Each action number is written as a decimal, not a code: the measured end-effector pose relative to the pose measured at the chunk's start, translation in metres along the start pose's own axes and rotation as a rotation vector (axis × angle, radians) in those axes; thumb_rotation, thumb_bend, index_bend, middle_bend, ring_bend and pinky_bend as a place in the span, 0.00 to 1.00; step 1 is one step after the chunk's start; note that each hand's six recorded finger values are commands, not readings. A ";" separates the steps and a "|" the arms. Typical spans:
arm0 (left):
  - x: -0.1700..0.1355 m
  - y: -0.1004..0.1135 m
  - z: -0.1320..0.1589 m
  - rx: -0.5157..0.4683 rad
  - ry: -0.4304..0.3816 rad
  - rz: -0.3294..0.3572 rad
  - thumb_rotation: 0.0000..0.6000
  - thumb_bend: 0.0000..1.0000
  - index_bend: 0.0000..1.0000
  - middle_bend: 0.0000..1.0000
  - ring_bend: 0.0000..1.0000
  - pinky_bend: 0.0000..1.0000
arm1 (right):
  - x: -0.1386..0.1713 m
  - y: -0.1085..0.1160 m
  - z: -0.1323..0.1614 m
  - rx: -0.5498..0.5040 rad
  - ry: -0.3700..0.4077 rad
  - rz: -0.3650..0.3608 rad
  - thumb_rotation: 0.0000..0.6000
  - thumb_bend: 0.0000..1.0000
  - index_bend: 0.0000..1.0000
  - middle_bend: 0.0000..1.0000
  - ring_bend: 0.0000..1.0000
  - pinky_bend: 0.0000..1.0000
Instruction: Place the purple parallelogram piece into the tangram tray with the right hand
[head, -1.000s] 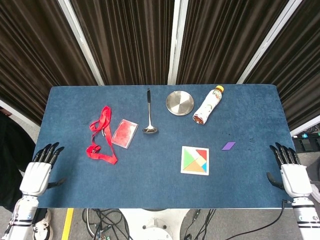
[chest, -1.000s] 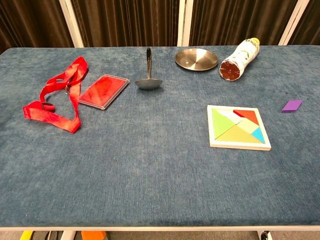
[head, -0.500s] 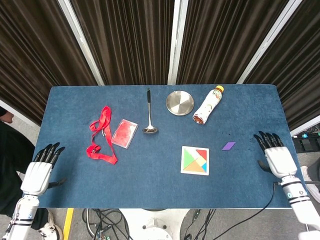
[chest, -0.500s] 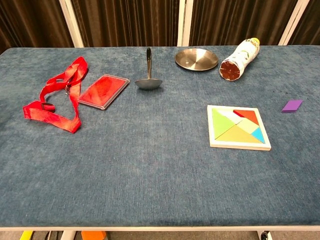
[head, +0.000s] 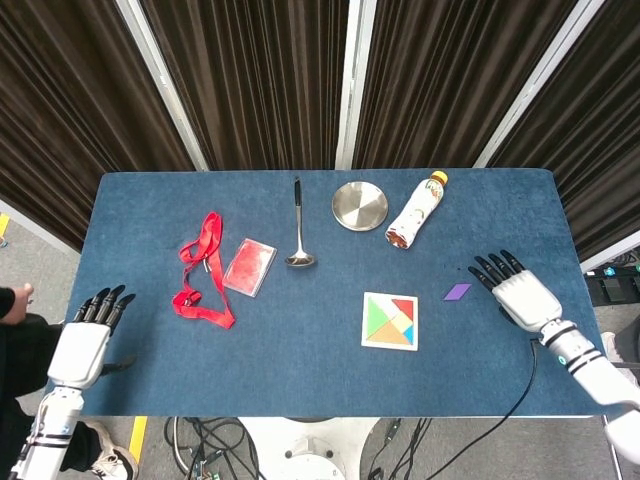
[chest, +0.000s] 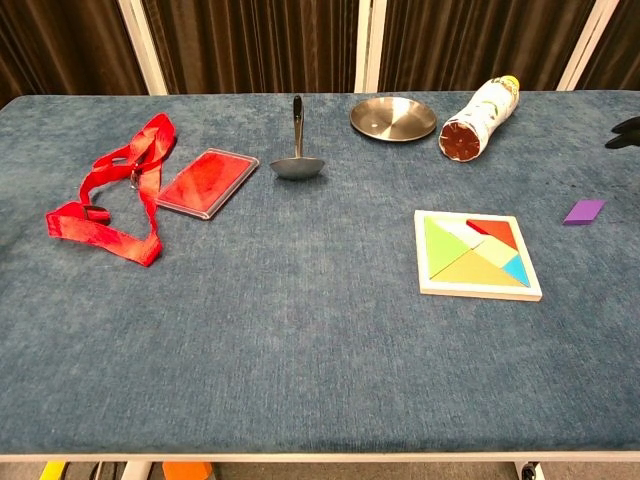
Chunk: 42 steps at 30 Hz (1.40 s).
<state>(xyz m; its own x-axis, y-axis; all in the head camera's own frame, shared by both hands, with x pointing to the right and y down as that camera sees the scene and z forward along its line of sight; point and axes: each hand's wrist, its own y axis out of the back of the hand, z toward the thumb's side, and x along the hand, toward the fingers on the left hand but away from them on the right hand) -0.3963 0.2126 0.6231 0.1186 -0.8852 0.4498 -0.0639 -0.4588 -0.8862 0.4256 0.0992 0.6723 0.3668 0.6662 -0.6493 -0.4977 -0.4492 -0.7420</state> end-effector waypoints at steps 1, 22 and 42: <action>0.000 -0.001 0.001 0.000 0.000 -0.001 1.00 0.06 0.11 0.04 0.00 0.15 | -0.005 0.001 -0.001 0.017 0.015 0.005 1.00 0.27 0.00 0.00 0.00 0.00; 0.004 -0.008 0.001 0.008 0.006 -0.020 1.00 0.06 0.12 0.04 0.00 0.15 | -0.043 -0.015 0.023 -0.067 0.120 0.003 1.00 0.28 0.06 0.00 0.00 0.00; 0.005 -0.014 0.000 0.011 0.009 -0.037 1.00 0.06 0.12 0.04 0.00 0.15 | -0.052 -0.027 0.026 -0.197 0.100 0.020 1.00 0.29 0.25 0.00 0.00 0.00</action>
<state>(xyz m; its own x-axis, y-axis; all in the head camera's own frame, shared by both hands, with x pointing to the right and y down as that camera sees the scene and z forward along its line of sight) -0.3949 0.2145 0.6379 0.1116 -0.8685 0.4830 -0.0490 -0.4902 -0.8702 0.3993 0.0920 0.7302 0.4392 0.5982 -0.6703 -0.3460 -0.5759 -0.7407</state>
